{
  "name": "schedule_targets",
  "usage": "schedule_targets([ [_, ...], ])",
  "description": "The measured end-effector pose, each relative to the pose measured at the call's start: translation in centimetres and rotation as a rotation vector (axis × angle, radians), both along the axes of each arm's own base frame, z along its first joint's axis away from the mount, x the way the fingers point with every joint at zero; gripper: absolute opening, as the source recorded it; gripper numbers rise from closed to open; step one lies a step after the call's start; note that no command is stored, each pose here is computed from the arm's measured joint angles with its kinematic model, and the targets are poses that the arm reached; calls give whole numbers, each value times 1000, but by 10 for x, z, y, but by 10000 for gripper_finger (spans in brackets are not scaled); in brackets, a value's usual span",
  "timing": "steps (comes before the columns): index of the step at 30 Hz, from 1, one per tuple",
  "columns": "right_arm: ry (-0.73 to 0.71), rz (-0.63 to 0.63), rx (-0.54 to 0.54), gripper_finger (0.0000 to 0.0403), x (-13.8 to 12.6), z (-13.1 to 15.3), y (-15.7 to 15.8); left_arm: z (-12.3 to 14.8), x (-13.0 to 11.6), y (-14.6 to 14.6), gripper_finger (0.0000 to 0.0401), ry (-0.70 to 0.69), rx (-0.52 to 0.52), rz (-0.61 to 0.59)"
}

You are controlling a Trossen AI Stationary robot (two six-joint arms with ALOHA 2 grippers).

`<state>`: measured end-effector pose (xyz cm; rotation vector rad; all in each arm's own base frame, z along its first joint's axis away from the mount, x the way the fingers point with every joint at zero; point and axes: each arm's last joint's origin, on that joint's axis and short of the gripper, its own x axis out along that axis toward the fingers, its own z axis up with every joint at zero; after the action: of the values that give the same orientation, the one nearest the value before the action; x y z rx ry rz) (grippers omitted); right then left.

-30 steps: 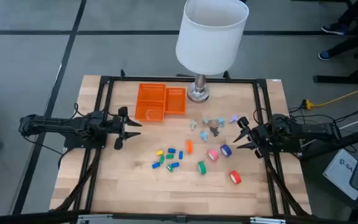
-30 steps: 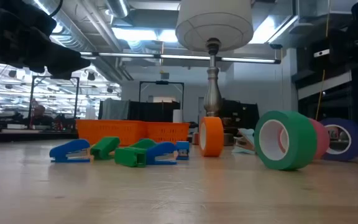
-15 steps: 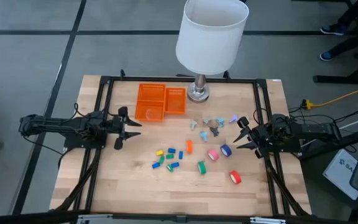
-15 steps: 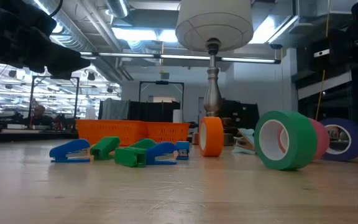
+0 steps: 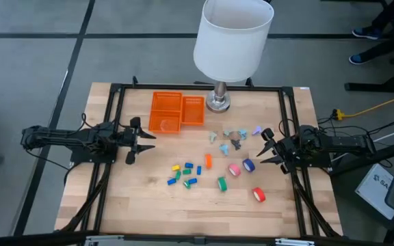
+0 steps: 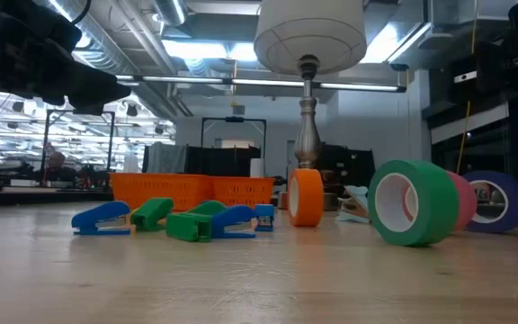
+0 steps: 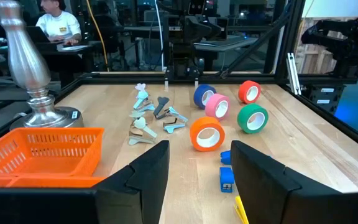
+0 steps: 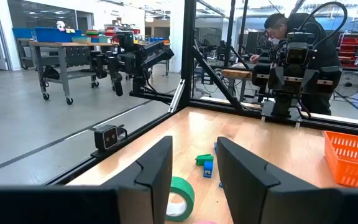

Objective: Pick and place Stapler, Stapler remover, tape

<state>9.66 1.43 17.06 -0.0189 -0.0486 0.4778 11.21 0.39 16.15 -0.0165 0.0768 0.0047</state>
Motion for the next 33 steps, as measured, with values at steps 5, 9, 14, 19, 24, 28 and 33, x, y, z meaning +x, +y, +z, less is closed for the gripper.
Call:
schedule_targets([
  [5,0,0,0,129,0,0,0,0,0,0,169,0,0,0],
  [9,0,0,0,129,0,0,0,0,0,0,169,0,0,0],
  [14,0,0,0,129,0,0,0,0,0,0,169,0,0,0],
  [19,1,0,0,129,0,0,0,0,0,0,169,0,0,0],
  [24,0,0,0,129,0,0,0,0,0,0,169,0,0,0],
  [28,0,0,0,129,0,0,0,0,0,0,169,0,0,0],
  [33,-4,-72,3,129,1,0,-2,0,0,0,169,0,0,0],
])
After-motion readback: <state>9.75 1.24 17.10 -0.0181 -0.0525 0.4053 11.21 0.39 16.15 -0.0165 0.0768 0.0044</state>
